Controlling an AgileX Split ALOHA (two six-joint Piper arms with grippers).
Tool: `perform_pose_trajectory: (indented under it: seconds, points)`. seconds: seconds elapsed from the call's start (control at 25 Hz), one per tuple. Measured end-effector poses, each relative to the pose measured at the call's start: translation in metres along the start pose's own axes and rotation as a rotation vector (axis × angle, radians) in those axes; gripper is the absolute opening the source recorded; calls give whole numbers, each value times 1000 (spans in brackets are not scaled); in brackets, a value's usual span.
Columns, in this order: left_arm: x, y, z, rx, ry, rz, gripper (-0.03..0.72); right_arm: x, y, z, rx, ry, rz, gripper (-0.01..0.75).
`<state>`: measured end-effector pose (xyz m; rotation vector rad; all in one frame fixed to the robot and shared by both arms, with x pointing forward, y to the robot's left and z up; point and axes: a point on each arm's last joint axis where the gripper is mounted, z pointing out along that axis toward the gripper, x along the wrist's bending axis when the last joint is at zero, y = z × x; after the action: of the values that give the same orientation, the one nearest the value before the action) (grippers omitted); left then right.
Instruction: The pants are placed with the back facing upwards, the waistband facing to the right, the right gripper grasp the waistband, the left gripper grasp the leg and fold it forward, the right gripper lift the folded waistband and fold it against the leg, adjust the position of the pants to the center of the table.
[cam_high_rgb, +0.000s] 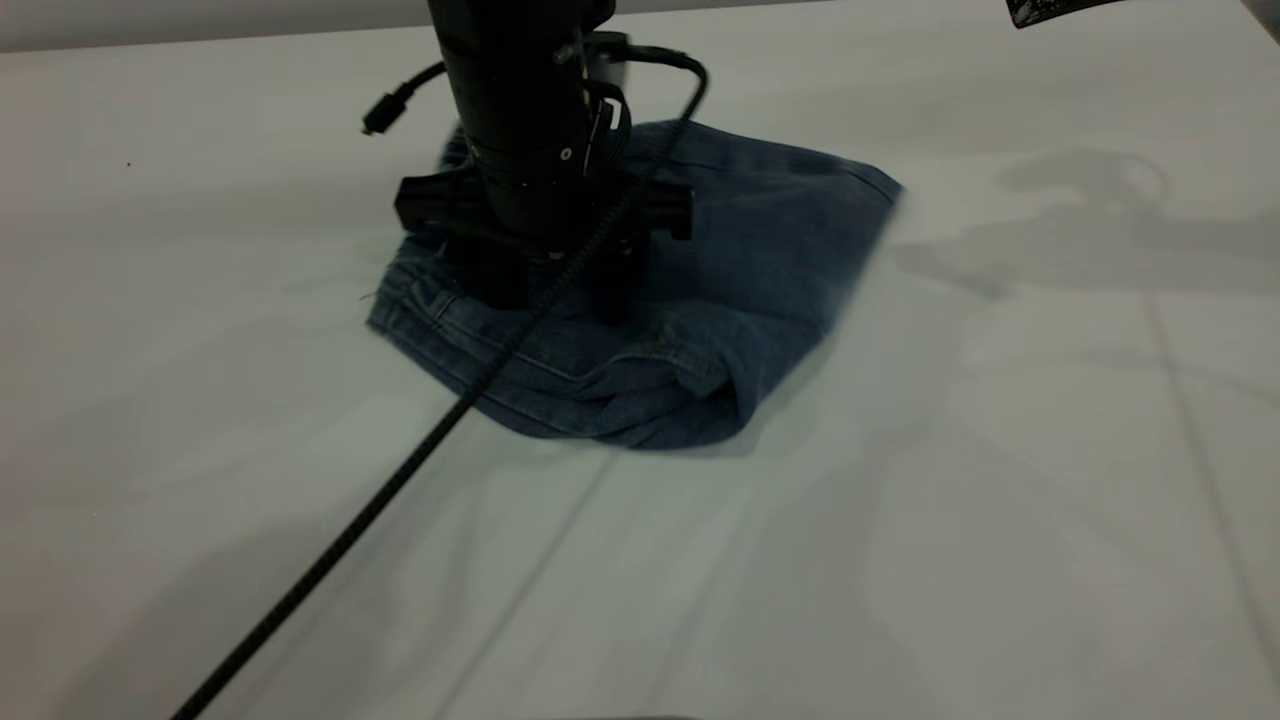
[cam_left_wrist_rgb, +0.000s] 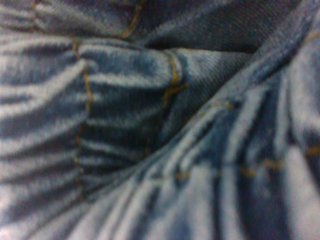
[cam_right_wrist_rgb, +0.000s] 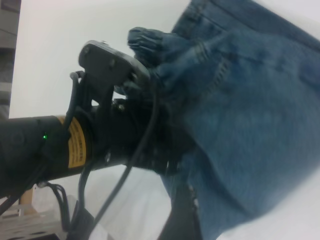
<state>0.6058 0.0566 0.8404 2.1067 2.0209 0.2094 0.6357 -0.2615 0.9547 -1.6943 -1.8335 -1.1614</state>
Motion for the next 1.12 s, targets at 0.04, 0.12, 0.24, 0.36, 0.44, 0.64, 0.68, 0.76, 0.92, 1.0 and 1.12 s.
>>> perform_pose_trajectory:
  seconds: [0.04,0.12,0.24,0.36,0.44,0.64,0.68,0.76,0.92,1.0,1.12]
  points:
    - [1,0,0,-1,8,-54,483,0,0,0,1,1,0,559]
    - [1,0,0,-3,16,-153,482,0,0,0,2,2,0,559]
    - [-2,-1,0,-11,15,-303,482,0,0,0,2,3,0,559]
    - [-7,-3,-1,-23,-5,-416,482,0,0,0,3,3,0,559]
    - [-12,-4,0,-27,-22,-472,482,0,0,0,3,3,0,559]
    - [-17,-6,0,-24,-38,-537,482,0,0,0,4,4,0,559]
    - [-17,-7,0,-23,-39,-539,482,0,0,0,5,5,0,559]
    - [-18,-6,-3,-26,-44,-520,482,0,0,0,5,5,0,559]
    - [-28,-2,-30,-66,-93,-432,481,0,0,0,5,5,0,559]
    - [-33,2,-53,-104,-128,-375,480,1,0,0,4,6,-2,559]
    - [-37,8,-90,-180,-174,-283,480,6,4,-3,9,25,-19,559]
